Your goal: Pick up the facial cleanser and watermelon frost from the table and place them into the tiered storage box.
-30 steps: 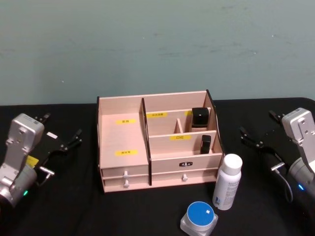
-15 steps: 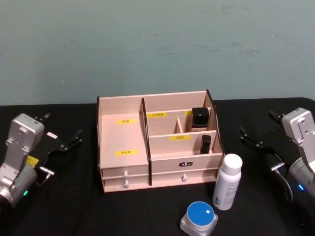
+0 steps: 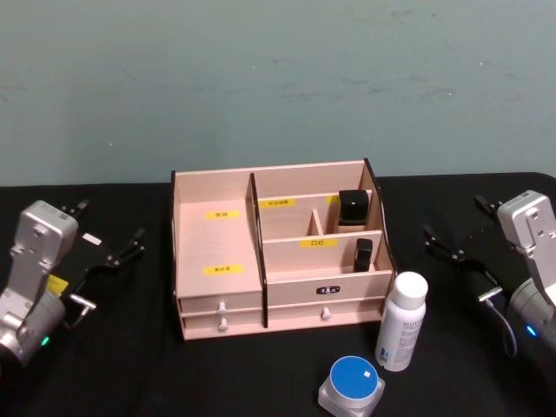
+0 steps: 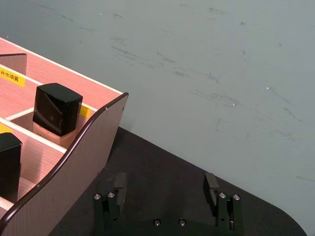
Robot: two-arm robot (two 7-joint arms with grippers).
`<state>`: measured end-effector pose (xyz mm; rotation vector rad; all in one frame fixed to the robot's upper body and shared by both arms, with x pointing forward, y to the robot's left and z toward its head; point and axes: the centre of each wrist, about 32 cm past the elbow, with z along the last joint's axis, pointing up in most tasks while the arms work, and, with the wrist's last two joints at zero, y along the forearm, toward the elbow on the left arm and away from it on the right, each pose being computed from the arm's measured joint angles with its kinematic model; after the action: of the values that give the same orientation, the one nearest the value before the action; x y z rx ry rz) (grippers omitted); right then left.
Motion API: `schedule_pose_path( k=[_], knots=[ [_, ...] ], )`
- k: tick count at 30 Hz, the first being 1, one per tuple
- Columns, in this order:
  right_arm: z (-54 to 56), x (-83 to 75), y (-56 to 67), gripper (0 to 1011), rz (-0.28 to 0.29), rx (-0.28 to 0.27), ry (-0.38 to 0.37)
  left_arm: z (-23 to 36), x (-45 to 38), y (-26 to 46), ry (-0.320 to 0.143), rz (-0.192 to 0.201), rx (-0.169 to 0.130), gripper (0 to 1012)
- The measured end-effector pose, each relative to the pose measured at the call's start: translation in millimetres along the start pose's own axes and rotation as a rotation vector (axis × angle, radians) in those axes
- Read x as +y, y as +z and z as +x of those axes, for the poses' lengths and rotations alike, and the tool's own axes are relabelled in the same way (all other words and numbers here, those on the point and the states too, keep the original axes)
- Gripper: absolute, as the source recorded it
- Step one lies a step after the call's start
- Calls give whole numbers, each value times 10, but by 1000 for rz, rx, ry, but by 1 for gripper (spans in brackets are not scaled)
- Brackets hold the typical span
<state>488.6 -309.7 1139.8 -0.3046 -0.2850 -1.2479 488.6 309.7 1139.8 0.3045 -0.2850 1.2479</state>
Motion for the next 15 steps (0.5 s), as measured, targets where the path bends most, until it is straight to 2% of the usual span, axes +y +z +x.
schedule_pose_path(
  k=[15],
  knots=[
    [5, -8, -2, 1002, 0, 0, 2, 0, 0, 0, 0, 0, 0, 1010]
  ],
)
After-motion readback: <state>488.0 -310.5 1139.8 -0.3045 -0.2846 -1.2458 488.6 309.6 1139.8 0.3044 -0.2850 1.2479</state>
